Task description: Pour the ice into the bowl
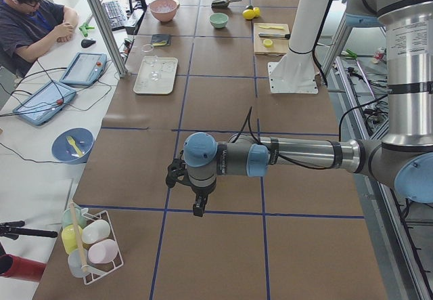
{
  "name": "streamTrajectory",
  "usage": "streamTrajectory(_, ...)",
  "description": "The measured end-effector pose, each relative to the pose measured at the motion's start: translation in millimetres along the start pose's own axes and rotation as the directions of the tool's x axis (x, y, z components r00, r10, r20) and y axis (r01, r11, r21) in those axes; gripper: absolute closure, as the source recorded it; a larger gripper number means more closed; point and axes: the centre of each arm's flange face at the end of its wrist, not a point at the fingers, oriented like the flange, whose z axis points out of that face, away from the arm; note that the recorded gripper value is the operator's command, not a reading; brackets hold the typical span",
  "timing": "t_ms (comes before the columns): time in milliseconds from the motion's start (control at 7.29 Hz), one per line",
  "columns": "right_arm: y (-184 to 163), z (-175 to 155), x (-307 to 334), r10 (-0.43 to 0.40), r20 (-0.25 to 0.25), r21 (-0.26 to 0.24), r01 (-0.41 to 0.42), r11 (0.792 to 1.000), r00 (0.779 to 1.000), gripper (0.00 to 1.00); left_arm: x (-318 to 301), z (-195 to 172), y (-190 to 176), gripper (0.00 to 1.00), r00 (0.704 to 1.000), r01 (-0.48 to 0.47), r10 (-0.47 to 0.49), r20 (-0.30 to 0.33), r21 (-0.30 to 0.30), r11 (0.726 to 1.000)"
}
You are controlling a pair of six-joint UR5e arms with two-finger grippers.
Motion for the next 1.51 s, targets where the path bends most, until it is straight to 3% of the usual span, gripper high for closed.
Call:
streamTrajectory(1097,-8,-2,-3,-0.025,0.001,0.019,0.025,1.0,1.0,0.0,0,1,5,0.0,1.0,0.004,-0.004,0.0,-0.003,1.0)
streamTrajectory(1509,-20,-6,-9,-0.04,0.017,0.06,0.039,0.997,0.999,0.0,1,0,5,0.0,1.0,-0.001,0.001,0.0,-0.001,1.0)
